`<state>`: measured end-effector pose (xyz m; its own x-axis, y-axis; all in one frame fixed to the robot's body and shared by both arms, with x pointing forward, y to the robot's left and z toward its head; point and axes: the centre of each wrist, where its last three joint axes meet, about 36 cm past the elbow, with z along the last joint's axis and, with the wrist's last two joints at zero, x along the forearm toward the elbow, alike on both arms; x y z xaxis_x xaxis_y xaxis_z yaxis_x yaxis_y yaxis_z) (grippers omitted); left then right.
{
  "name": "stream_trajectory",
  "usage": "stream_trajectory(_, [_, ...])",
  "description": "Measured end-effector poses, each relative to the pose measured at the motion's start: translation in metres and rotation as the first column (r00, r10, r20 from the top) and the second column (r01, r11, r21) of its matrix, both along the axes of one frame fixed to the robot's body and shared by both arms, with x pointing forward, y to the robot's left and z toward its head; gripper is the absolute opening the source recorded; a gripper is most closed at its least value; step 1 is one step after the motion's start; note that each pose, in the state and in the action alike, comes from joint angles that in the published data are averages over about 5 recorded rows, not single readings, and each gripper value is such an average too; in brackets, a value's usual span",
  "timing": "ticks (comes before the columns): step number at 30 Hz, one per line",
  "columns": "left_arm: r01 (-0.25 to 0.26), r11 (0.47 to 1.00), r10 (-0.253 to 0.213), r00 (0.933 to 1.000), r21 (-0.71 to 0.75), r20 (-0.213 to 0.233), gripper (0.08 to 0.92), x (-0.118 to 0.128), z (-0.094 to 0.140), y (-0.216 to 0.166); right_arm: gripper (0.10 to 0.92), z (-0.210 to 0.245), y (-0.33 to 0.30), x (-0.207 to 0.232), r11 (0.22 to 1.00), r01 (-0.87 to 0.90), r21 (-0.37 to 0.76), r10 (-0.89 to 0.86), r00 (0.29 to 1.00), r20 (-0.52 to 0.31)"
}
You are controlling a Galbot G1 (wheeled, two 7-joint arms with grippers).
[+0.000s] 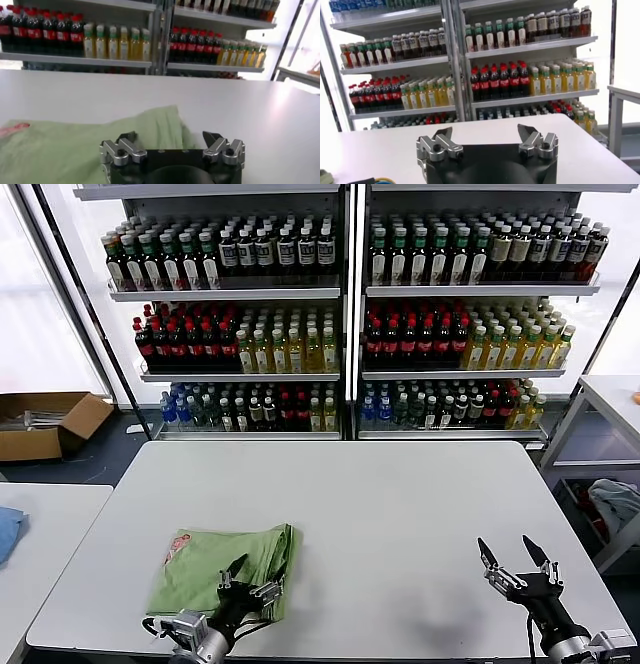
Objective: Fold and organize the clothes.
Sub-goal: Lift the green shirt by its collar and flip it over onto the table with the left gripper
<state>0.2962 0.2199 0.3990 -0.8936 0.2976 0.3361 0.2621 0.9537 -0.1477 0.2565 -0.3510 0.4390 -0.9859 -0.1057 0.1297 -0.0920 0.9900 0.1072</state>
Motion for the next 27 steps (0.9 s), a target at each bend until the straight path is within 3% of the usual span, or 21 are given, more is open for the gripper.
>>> stream_trajectory(5, [-0.06, 0.998, 0.06, 0.9974, -0.018, 0.039, 0.823, 0.003, 0.029, 0.023, 0.823, -0.001, 0.002, 0.0, 1.0, -0.003, 0.003, 0.003, 1.0, -0.001])
stream_trajectory(9, [-0.138, 0.99, 0.138, 0.9896, -0.002, 0.04, 0.823, 0.007, 0.043, 0.052, 0.823, -0.001, 0.004, -0.001, 1.0, -0.009, 0.006, 0.009, 1.0, -0.006])
stream_trajectory(17, [-0.236, 0.971, 0.237, 0.97, 0.027, -0.053, 0.823, 0.012, 0.043, 0.092, 0.823, 0.0, 0.007, -0.002, 1.0, -0.021, 0.001, 0.021, 1.0, -0.004])
stream_trajectory(27, [-0.276, 0.96, 0.281, 0.944, 0.054, -0.173, 0.823, 0.021, 0.017, 0.112, 0.823, 0.001, 0.003, -0.008, 1.0, -0.012, -0.006, 0.012, 1.0, -0.003])
